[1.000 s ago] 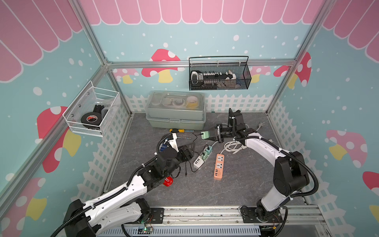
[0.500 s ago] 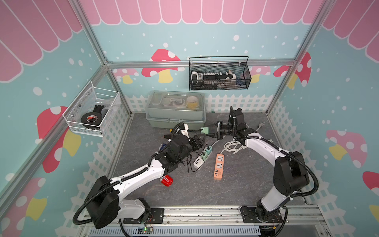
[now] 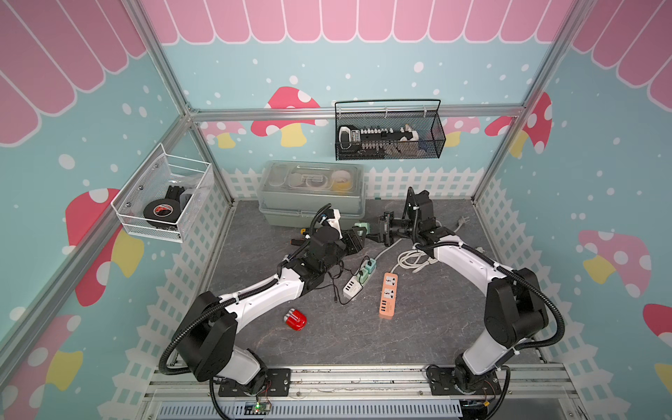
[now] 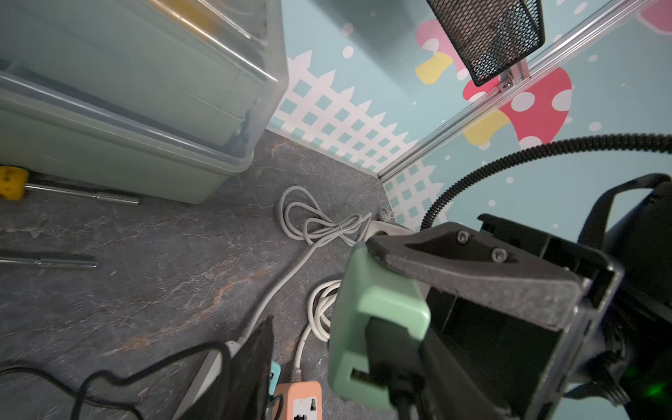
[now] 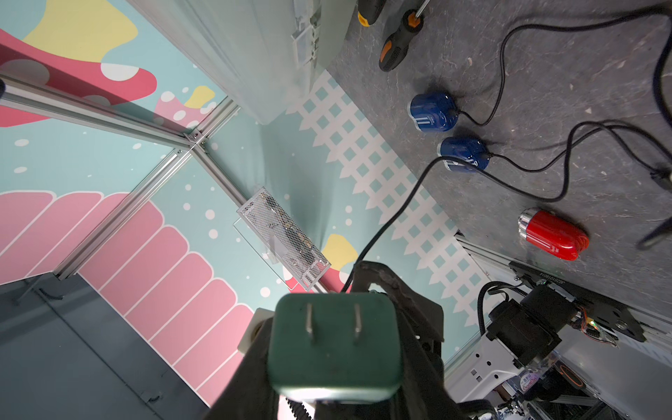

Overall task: Charge the electric shaver
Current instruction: Insert the charging cable into the plug, then insert the plug into the socket.

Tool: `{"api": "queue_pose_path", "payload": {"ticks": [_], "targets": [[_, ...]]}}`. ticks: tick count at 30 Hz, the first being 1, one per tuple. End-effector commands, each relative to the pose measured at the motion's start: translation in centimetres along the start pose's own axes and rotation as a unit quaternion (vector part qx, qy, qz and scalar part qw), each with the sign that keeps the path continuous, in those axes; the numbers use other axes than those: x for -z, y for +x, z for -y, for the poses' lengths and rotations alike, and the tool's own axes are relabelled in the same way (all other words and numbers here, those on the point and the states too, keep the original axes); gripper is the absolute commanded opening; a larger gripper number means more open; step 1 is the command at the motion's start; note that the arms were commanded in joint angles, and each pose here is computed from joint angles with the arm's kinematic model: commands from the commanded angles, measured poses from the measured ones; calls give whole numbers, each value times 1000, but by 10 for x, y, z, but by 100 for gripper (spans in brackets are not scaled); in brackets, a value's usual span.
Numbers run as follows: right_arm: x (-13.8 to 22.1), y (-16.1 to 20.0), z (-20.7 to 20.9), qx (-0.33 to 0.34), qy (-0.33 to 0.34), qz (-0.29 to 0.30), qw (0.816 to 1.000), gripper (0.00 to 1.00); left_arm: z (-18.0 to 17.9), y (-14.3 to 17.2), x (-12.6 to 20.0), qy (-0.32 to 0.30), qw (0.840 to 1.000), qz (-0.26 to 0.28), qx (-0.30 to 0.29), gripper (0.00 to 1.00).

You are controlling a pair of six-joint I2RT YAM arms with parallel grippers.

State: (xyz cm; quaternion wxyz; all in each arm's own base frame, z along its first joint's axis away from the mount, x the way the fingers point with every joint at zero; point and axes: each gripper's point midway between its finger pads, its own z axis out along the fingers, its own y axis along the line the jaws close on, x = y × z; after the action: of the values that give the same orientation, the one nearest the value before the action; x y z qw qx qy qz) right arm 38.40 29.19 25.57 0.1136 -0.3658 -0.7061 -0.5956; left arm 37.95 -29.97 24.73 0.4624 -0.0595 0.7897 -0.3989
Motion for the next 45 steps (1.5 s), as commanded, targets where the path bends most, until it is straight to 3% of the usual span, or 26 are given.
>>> {"api": "queue_pose_path", "payload": {"ticks": [1, 5, 8, 13, 17, 18, 21, 24, 25, 29, 36, 42, 45], "targets": [[1, 20, -16, -122, -14, -27, 992, 0, 19, -12, -6, 36, 999, 11, -3, 54], [2, 20, -15, -121, -17, -24, 992, 0, 21, -13, -5, 42, 999, 9, -8, 20], [4, 17, -13, -112, -18, -12, 993, 0, 22, -16, 2, 38, 999, 9, -10, 4], [32, -6, 16, -28, 53, 65, 996, 51, 19, -23, 24, -3, 1000, -5, -13, 0], [83, -33, 36, 116, 123, 160, 972, 72, 19, -6, 38, -33, 995, -88, -19, 0], [95, -36, 33, 182, 128, 181, 958, 72, 21, 3, 39, -35, 992, -120, -17, 0], [140, -37, 46, 360, 213, 254, 872, 70, 27, 32, 45, -45, 980, -194, -1, 0], [175, -34, 70, 461, 255, 297, 797, 70, 35, 64, 49, -66, 965, -254, -5, 0], [182, -32, 80, 478, 265, 301, 782, 70, 37, 76, 50, -77, 958, -276, -11, 0], [205, -27, 115, 468, 304, 314, 768, 69, 47, 121, 47, -105, 930, -350, -50, 0], [229, -2, 140, 483, 298, 326, 756, 68, 37, 191, 29, -182, 875, -437, -99, 0], [242, 15, 146, 519, 259, 348, 736, 66, 21, 219, 14, -227, 853, -458, -107, 0], [248, 21, 145, 521, 245, 359, 734, 66, 19, 220, 6, -235, 853, -450, -119, 0]]}}
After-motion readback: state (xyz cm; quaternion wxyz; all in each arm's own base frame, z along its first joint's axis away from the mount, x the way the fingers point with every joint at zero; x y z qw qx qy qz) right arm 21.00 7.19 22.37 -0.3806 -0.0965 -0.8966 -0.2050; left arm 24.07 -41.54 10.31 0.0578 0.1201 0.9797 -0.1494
